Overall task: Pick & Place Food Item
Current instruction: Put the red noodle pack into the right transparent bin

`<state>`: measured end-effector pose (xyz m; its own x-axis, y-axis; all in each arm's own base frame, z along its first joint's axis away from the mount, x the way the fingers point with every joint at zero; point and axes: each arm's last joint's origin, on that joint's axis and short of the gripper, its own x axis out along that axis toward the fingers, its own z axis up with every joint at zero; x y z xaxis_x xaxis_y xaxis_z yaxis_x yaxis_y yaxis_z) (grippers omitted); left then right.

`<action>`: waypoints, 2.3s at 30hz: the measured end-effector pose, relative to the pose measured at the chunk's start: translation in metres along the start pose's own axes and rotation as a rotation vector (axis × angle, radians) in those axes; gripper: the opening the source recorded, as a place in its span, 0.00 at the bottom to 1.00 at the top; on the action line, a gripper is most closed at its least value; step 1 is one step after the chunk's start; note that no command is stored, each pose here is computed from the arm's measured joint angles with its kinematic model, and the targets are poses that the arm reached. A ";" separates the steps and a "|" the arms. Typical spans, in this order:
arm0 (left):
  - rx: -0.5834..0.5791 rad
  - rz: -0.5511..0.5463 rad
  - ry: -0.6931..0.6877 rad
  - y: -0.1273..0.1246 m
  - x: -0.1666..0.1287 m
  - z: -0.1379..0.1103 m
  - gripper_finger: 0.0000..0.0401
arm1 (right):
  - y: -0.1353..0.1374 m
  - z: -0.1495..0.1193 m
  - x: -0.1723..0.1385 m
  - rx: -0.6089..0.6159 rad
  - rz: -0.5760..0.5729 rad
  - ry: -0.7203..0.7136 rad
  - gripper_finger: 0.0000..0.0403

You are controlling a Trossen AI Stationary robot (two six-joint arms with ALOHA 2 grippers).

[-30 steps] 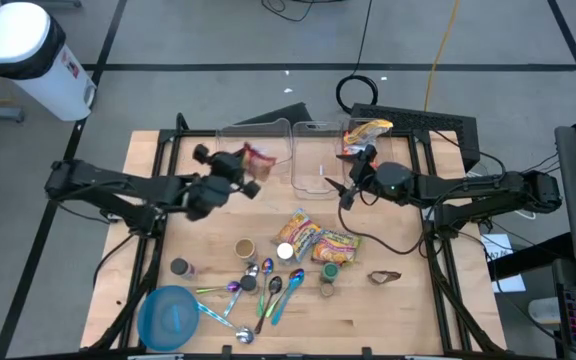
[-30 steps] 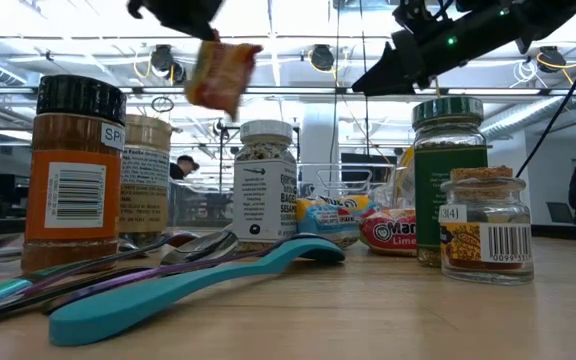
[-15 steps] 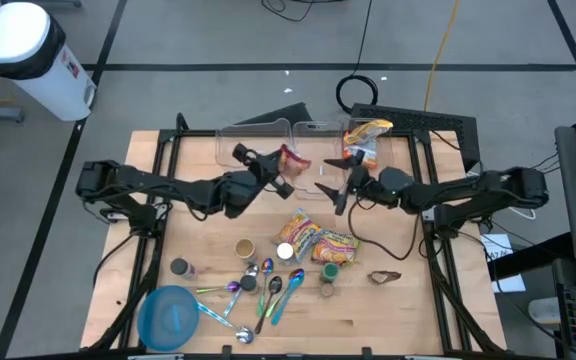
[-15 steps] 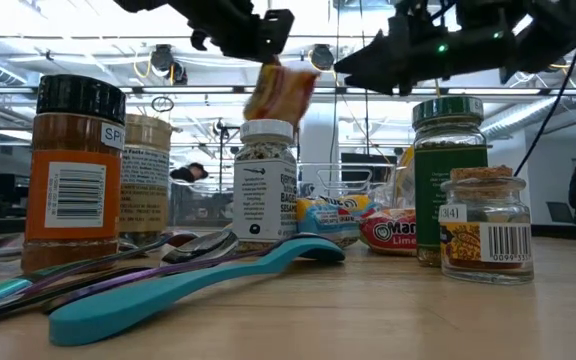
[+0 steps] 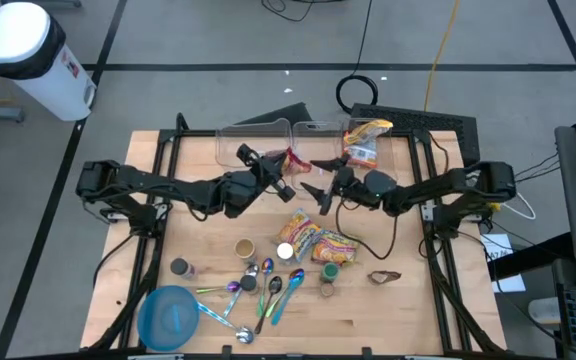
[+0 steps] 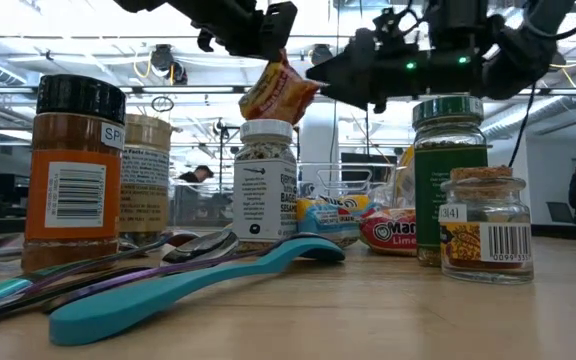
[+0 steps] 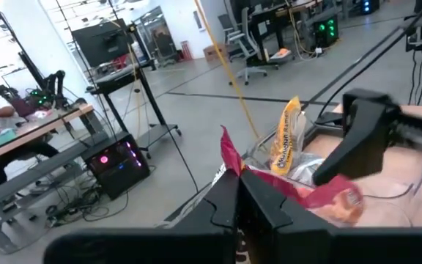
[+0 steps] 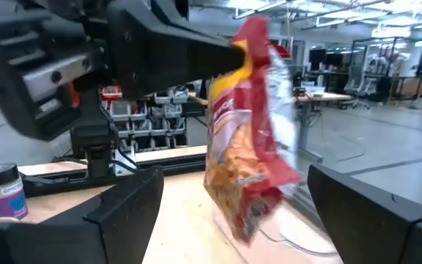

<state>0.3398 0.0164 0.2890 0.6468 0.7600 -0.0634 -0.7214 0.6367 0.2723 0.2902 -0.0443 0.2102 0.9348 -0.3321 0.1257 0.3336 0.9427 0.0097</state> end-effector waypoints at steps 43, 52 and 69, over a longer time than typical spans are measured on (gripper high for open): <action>-0.050 -0.243 0.054 0.010 -0.033 0.013 0.62 | -0.021 0.047 -0.038 -0.224 -0.010 0.257 0.01; -0.034 -0.243 0.073 0.012 -0.035 0.012 0.77 | -0.048 0.074 -0.089 -0.248 -0.484 0.390 0.00; -0.062 -0.230 0.108 0.015 -0.031 0.008 0.77 | -0.106 0.025 -0.090 -0.193 -0.951 0.723 0.00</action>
<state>0.3114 0.0016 0.3025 0.7678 0.6018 -0.2198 -0.5743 0.7986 0.1802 0.1680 -0.1132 0.2226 0.1380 -0.8896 -0.4355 0.8798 0.3120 -0.3587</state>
